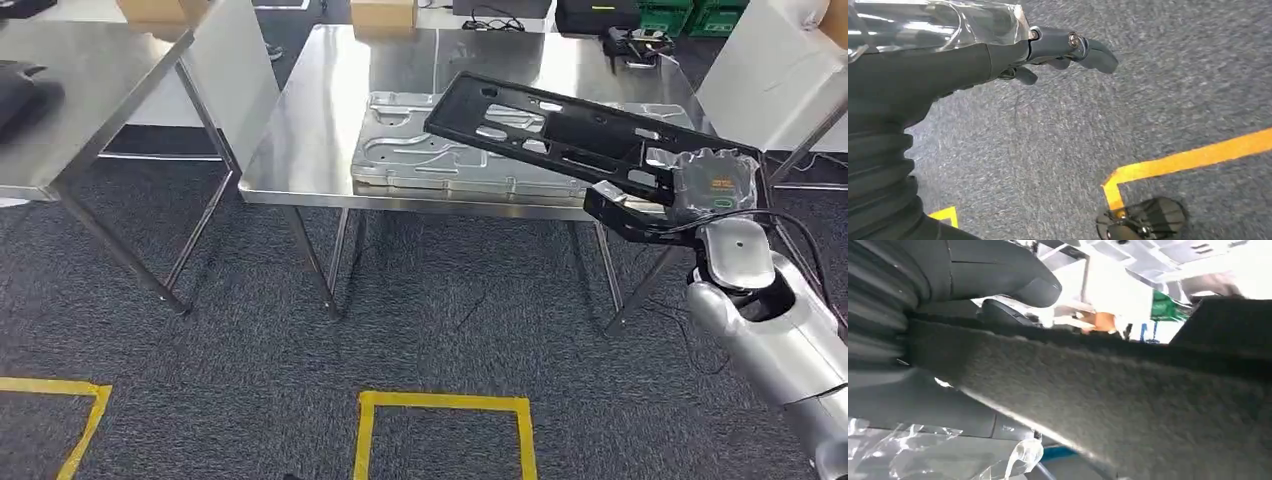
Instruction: Take the parts from the cabinet and place them on the table.
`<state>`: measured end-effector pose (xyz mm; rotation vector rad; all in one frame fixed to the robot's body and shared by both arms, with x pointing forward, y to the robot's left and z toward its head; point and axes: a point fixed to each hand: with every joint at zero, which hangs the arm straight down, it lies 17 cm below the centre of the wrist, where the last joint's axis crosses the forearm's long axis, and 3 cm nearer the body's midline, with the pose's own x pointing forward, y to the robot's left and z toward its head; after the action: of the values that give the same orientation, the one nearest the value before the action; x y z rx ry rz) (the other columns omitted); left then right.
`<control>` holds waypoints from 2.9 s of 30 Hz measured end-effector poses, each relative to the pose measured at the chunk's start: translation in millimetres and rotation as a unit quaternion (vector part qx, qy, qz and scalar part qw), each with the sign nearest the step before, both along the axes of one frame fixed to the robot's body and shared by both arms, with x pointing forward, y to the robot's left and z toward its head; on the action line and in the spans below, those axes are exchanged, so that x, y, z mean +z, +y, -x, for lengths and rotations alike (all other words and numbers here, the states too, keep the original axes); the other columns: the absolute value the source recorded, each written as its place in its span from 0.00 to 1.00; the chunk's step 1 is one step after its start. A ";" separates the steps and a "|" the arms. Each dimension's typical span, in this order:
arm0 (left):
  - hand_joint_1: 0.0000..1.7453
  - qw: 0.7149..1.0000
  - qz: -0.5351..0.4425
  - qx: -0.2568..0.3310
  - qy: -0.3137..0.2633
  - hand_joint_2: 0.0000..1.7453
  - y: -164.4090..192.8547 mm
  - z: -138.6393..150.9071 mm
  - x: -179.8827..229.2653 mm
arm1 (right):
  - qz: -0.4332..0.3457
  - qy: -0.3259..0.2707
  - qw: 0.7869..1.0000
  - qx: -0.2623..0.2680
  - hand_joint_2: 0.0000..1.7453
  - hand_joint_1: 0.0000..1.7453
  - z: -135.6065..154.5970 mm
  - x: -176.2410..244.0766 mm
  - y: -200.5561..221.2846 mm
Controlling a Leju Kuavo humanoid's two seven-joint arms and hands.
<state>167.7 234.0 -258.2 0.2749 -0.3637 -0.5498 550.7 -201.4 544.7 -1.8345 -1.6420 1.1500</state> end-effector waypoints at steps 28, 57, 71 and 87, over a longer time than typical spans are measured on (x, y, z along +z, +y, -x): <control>0.00 1.000 0.007 0.012 0.015 1.00 -2.7 5.4 -1.7 | -0.004 0.024 0.985 0.168 1.00 1.00 35.3 -14.0 125.5; 0.00 1.000 0.013 0.008 0.014 1.00 -4.5 8.3 -2.5 | -0.020 0.043 0.988 0.149 1.00 1.00 21.1 -20.9 110.3; 0.00 1.000 0.012 0.007 0.016 1.00 -3.1 11.9 -3.5 | -0.023 0.046 0.988 0.146 1.00 1.00 18.8 -22.0 107.6; 0.00 1.000 0.010 0.008 0.017 1.00 -0.7 12.3 -3.8 | -0.026 0.046 0.987 0.152 1.00 1.00 18.6 -25.5 107.3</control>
<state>155.4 233.2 -262.0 0.2485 -0.3338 -0.5335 532.1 -94.1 519.2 -1.5109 -1.9247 1.2800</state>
